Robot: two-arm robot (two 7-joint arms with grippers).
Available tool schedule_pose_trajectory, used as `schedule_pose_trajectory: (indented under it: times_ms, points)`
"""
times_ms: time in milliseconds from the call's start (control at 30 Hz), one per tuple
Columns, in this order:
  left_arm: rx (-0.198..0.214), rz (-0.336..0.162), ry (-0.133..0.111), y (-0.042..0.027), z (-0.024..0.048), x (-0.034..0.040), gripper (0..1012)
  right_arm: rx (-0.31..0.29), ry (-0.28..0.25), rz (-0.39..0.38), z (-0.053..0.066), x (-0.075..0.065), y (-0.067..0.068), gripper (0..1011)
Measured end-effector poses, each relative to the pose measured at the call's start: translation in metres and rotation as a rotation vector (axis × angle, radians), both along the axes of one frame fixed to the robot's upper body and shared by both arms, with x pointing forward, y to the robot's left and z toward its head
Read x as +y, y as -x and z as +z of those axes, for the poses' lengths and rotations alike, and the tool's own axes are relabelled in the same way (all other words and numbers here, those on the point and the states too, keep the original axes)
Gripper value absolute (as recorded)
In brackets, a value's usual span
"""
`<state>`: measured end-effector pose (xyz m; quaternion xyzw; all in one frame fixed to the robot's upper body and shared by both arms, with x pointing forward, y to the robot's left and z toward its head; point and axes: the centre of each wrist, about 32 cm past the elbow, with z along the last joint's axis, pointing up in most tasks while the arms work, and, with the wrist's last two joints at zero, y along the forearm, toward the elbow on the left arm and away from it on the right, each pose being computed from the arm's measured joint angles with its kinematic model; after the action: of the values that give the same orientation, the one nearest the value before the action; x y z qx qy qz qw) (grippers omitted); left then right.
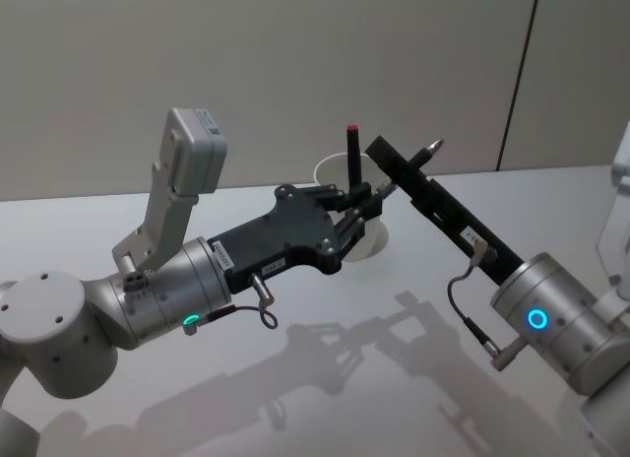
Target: Place the pen into the pen holder.
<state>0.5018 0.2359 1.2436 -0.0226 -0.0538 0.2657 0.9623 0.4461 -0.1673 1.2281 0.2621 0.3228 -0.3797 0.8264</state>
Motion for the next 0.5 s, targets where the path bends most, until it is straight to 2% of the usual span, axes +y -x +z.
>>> schedule_pose_trajectory:
  times_ms: [300,500]
  points:
    - [0.000,0.000,0.000,0.0000,0.0000,0.0000,129,0.002,0.002,0.002,-0.0001,-0.0005,0.0000,1000]
    - [0.000,0.000,0.000,0.0000,0.0000,0.0000,129,0.002,0.004,0.003,0.0000,-0.0007,0.0000,884]
